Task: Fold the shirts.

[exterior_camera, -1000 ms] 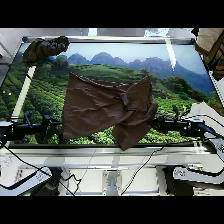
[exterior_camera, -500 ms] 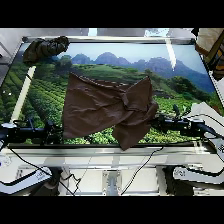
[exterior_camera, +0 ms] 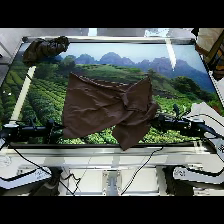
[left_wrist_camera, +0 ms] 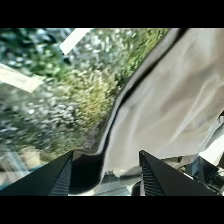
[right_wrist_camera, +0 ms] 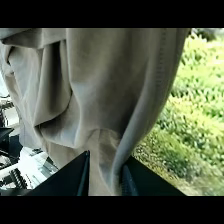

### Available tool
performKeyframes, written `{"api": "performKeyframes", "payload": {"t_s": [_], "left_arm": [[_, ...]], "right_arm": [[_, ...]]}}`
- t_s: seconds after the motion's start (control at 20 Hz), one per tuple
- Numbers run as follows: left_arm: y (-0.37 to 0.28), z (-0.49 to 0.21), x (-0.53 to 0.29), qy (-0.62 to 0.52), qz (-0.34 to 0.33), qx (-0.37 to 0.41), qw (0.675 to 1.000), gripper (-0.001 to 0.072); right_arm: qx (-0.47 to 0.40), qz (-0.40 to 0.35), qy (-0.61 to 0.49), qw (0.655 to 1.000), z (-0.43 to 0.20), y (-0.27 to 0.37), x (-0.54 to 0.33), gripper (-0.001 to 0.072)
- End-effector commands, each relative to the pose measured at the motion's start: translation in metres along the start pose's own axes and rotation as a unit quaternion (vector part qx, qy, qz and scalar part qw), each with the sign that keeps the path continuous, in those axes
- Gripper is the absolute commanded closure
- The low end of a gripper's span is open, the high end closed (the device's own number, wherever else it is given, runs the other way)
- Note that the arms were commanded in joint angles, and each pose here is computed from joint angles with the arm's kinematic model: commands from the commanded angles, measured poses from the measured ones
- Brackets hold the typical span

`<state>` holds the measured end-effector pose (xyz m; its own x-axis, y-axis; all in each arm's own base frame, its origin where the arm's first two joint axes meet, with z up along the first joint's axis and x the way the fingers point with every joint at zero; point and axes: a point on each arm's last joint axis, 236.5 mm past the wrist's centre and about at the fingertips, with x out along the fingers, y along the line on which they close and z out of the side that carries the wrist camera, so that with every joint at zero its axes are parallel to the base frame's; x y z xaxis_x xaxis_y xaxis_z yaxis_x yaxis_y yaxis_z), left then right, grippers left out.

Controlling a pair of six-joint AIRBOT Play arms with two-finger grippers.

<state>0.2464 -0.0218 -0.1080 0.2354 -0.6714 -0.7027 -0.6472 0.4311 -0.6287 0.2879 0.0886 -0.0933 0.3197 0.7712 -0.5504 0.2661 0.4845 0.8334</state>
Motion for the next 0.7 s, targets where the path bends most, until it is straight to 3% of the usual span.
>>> {"api": "performKeyframes", "payload": {"t_s": [0.0,0.05,0.15,0.2,0.25,0.3,0.6,0.65], "left_arm": [[-0.0011,0.0027,0.0007,-0.004,-0.004,-0.001,1.0,0.0374],[-0.0011,0.0028,0.0007,-0.004,-0.004,-0.003,1.0,0.0458],[-0.0011,0.0028,0.0007,-0.004,-0.004,-0.003,1.0,0.0495],[-0.001,0.0029,0.0007,-0.004,-0.004,-0.003,1.0,0.0543],[-0.0011,0.0029,0.0007,-0.004,-0.004,-0.003,1.0,0.0644],[-0.0011,0.0029,0.0007,-0.004,-0.004,-0.003,1.0,0.067],[-0.0013,0.0027,0.0007,-0.004,-0.004,-0.001,1.0,0.0694],[-0.002,0.0021,0.0007,-0.003,-0.006,-0.001,1.0,0.0694]], "right_arm": [[0.0,0.0,-0.001,1.0,0.0005,-0.0001,-0.0001,0.0469],[0.0,0.0,0.0,1.0,0.0004,0.0,-0.0001,0.0469],[0.0,0.0,-0.001,1.0,0.0005,-0.0001,-0.0001,0.0469],[0.0,-0.001,-0.001,1.0,0.0004,-0.0001,-0.0001,0.0469],[0.0,0.0,0.0,1.0,0.0003,-0.0001,-0.0001,0.0469],[0.0,0.0,0.0,1.0,0.0004,0.0,-0.0001,0.0469],[0.0,0.0,0.0,1.0,0.0002,0.0002,-0.0001,0.0488],[-0.002,0.002,0.003,1.0,-0.001,0.0012,-0.0001,0.0624]]}}
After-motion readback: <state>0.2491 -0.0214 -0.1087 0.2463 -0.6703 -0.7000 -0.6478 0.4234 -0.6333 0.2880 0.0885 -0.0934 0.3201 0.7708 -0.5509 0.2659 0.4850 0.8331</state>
